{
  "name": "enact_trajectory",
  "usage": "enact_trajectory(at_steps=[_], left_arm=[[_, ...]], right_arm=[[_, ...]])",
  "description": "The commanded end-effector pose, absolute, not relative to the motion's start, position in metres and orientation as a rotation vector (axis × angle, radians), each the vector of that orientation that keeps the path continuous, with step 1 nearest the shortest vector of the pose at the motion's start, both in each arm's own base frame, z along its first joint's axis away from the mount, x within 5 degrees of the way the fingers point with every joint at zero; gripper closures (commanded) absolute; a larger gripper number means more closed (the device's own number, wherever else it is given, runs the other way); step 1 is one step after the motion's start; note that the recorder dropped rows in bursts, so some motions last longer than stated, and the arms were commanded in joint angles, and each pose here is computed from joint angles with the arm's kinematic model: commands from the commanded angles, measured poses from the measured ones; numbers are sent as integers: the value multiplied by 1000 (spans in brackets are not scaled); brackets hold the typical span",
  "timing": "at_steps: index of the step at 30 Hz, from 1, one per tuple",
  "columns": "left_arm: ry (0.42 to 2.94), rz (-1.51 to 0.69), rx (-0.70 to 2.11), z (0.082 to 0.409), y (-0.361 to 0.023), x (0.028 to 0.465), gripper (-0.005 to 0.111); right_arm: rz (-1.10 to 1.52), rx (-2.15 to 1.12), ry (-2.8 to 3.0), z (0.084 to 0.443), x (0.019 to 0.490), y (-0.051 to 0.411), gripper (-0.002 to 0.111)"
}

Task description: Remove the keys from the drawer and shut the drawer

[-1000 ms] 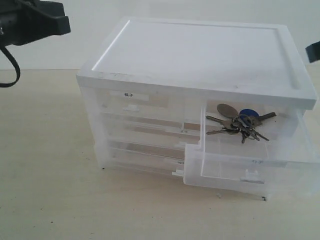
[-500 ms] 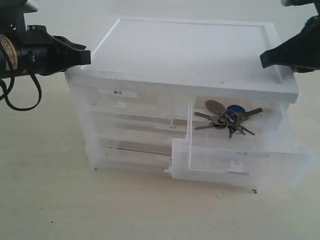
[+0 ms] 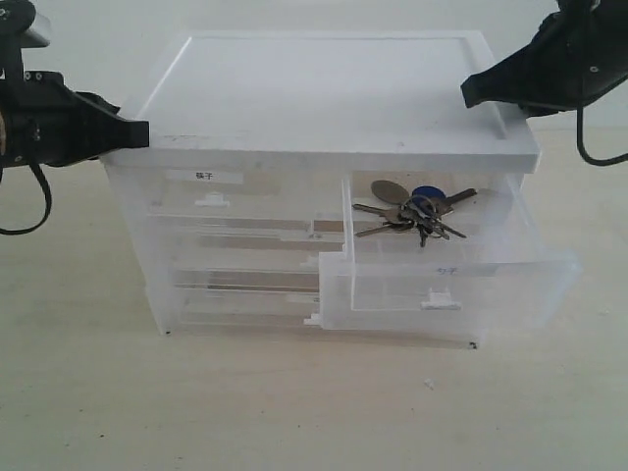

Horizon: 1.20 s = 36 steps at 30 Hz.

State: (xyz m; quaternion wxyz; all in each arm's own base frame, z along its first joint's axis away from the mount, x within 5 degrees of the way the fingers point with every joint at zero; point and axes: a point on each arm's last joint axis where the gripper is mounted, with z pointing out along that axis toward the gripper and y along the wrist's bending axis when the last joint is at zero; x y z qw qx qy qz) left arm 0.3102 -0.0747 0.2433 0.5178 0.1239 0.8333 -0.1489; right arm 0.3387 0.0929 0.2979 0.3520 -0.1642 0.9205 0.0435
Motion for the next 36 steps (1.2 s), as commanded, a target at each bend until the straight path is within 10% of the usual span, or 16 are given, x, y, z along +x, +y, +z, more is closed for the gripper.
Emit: enact_trajectory(at_steps=[1,15,23,36], left_arm=[[1924,-391,345,255,-71,307,102],[1756,-429,346,293,-61,268,102],[1736,-466,403,293,-66,264,102],[1736,-463,411,293,-66,264,102]], right_arm=[[100,-475,2343,312,329,99,108],[174,-816,2067,406,221,106,107],[265,-1432,2078,379,167,156,62],[64,-1697,1957,322,170,192,65]])
